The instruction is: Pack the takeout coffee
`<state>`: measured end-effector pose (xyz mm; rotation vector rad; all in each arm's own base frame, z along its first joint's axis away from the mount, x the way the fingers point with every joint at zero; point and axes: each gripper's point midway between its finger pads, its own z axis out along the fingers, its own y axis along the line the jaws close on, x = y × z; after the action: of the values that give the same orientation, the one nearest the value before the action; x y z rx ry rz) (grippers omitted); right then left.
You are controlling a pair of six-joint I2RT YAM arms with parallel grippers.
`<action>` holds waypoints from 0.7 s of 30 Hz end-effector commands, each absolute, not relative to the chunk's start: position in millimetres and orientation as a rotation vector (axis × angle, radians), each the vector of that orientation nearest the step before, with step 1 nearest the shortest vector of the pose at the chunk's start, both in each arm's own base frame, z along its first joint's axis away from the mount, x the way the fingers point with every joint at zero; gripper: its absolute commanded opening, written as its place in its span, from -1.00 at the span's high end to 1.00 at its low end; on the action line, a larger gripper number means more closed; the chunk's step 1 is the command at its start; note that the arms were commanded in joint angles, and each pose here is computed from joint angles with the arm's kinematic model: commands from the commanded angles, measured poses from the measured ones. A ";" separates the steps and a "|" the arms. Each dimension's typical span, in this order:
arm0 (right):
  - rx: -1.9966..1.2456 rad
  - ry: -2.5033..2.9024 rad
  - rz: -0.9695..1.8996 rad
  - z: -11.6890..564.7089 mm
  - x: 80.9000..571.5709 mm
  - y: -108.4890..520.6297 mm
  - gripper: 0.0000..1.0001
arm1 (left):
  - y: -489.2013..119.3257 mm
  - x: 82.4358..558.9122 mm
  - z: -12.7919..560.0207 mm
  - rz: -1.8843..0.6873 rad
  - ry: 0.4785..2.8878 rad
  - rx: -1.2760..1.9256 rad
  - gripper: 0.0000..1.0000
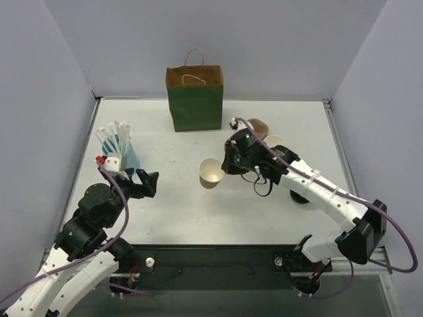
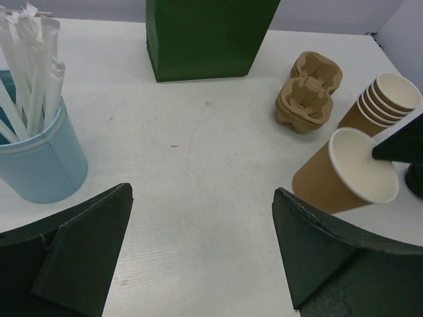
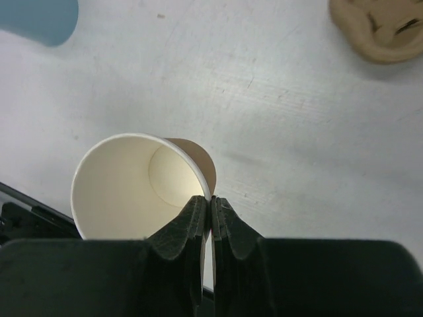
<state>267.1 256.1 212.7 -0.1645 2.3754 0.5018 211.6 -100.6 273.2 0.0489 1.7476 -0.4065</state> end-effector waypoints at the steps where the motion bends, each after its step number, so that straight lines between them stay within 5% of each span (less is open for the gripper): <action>1: -0.143 2.379 0.467 185.7 261.5 282.9 1.00 | -92.1 211.9 278.3 -0.384 1.719 0.006 -0.93; 21: -0.170 2.398 0.253 109.0 243.6 291.8 0.97 | -96.3 214.0 273.8 -0.381 1.743 0.024 -0.93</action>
<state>231.1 298.3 106.9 -0.2363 2.4596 0.3073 213.5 -95.8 267.6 0.0299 1.7641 -0.3725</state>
